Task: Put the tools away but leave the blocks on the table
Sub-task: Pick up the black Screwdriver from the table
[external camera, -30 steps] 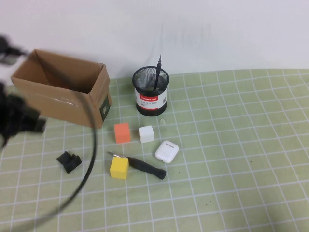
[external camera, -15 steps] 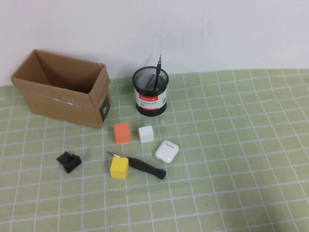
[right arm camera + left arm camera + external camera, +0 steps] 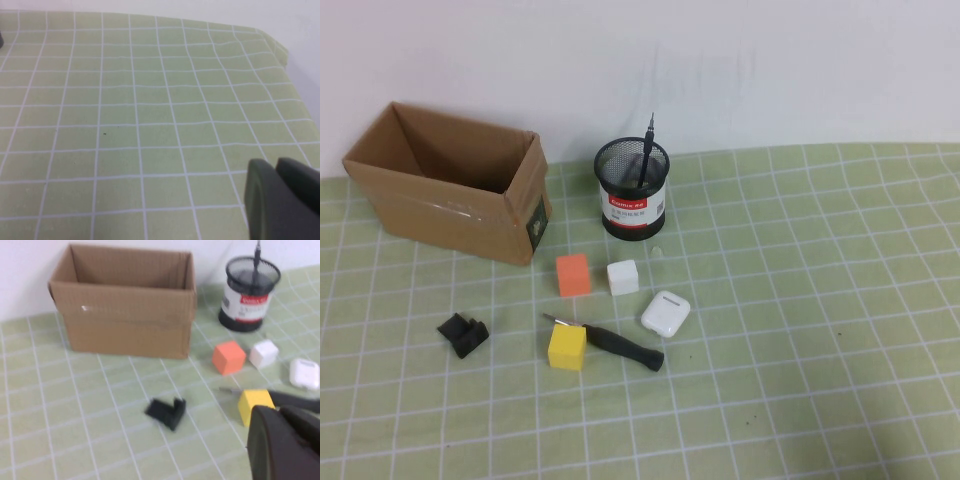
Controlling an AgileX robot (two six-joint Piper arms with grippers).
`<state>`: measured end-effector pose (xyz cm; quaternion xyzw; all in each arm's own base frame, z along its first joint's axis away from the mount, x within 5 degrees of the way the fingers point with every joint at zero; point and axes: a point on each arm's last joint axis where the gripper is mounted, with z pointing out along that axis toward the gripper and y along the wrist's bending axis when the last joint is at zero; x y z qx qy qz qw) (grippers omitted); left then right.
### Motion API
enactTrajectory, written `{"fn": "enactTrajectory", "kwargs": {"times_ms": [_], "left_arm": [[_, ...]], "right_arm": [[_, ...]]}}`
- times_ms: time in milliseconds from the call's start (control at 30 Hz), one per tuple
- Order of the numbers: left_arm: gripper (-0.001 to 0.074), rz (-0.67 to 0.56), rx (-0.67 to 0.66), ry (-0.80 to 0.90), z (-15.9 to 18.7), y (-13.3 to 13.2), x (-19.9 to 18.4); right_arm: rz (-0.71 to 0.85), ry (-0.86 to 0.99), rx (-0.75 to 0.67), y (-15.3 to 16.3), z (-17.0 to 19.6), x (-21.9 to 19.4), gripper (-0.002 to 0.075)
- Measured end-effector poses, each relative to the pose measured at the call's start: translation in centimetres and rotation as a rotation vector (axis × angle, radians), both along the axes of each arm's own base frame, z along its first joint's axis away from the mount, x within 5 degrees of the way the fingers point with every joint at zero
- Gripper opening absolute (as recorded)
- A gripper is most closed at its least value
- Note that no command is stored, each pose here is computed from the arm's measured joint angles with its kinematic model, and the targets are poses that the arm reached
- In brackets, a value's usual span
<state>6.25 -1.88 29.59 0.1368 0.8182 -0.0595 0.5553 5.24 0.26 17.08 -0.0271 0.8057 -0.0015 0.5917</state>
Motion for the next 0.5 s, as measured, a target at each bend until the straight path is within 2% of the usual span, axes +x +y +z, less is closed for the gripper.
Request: {"fn": "enactTrajectory", "kwargs": {"times_ms": [167,333,500], "left_arm": [[-0.0003,0.046,0.005,-0.192,-0.5,0.4,0.6],[-0.0003,0.150,-0.030,-0.453,-3.4,1.2,0.2],[-0.0003,0.243,-0.096,-0.521,-6.8,1.7,-0.5]], "right_arm": [[0.000,0.000,0.000,0.0,0.0,0.0,-0.0011],[0.000,0.000,0.000,0.0,0.0,0.0,-0.0011],[0.000,0.000,0.000,0.0,0.0,0.0,-0.0011]]}}
